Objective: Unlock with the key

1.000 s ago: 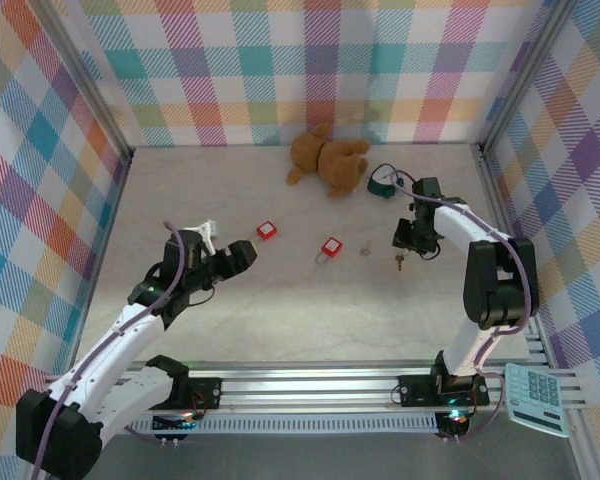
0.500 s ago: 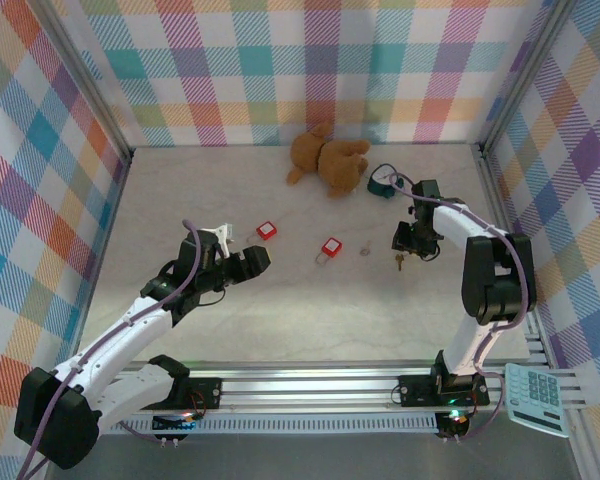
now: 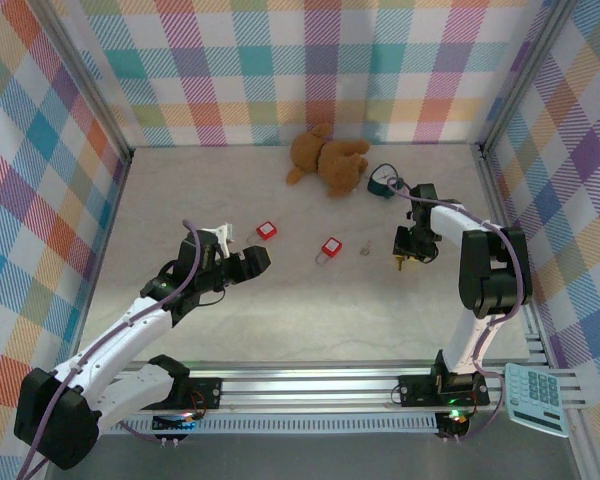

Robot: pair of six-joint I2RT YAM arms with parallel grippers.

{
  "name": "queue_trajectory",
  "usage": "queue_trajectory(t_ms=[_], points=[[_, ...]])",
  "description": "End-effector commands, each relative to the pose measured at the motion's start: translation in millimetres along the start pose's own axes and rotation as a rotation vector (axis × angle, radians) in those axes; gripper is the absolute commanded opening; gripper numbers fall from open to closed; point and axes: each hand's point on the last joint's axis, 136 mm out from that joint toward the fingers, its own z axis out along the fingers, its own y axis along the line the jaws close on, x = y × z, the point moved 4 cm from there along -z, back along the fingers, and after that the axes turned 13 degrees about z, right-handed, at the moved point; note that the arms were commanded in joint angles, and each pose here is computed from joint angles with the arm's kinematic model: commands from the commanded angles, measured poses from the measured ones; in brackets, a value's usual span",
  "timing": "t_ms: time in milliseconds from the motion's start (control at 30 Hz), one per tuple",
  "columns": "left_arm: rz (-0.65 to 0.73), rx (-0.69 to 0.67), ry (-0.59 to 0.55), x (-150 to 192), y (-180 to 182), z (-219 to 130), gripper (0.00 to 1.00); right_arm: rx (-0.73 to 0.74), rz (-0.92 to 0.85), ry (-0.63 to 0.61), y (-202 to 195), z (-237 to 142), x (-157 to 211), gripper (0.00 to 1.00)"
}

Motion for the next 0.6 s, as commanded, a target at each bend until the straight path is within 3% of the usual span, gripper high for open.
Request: queue_trajectory(t_ms=[0, 167, 567], points=[[0.011, 0.054, -0.034, -10.9, -15.7, -7.4, 0.77, 0.016, 0.005, -0.019, -2.7, -5.6, -6.5, 0.30], [0.011, 0.054, -0.033, -10.8, -15.9, -7.9, 0.76, 0.040, 0.022, -0.046, -8.5, -8.0, -8.4, 0.24], [0.014, 0.065, -0.038, -11.2, -18.1, -10.1, 0.75, 0.028, 0.065, -0.053, -13.1, -14.5, 0.9, 0.23]])
